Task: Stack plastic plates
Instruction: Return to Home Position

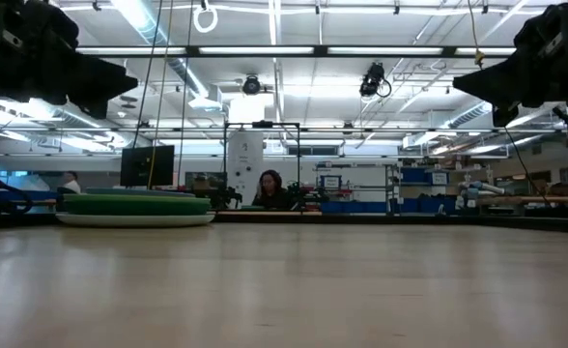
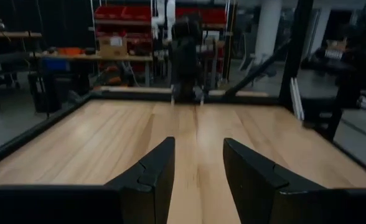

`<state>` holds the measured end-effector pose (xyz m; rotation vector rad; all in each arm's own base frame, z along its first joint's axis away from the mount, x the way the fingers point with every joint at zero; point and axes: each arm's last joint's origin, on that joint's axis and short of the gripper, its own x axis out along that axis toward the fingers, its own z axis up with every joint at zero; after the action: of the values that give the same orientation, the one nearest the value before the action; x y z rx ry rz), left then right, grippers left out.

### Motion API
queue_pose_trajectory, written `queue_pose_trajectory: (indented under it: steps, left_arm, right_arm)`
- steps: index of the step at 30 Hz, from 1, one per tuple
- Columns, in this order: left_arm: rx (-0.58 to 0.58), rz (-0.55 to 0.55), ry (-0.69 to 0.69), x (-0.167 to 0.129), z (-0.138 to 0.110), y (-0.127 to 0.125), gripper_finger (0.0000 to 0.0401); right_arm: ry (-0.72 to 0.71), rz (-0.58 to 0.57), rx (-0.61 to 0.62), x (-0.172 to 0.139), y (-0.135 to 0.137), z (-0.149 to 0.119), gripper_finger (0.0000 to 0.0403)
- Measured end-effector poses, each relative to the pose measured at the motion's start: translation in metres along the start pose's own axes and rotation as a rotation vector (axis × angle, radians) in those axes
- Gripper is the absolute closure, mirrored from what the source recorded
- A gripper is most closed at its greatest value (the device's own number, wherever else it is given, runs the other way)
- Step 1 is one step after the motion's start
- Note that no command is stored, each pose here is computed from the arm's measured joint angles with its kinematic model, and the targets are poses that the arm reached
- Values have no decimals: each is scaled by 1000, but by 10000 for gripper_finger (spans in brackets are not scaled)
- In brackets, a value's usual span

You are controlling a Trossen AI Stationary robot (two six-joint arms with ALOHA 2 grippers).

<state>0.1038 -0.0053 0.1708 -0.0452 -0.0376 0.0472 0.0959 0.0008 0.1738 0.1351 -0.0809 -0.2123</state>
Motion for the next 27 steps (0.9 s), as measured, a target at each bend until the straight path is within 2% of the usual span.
queue_pose_trajectory:
  steps: [5,11,14,18,20,25,27]
  left_arm:
    - [2,0,6,0,-1,0,260]
    - [-35,-32,-44,0,4,-1,268]
    - [-89,-34,-49,0,5,-1,298]
    - [-132,-38,-41,0,4,-1,366]
    - [-94,-64,-26,0,3,-2,391]
    - [148,-208,56,-1,-6,-6,389]
    - [182,-215,76,-1,-9,-6,389]
  right_arm:
    - [-12,56,28,0,2,2,395]
    - [4,-15,-54,1,-2,-2,395]
    - [22,55,-58,1,-1,-4,395]
    - [39,168,-43,1,2,-5,393]
    - [44,180,-6,1,3,-5,390]
    - [49,174,69,1,3,-5,382]
    - [49,174,80,1,3,-4,381]
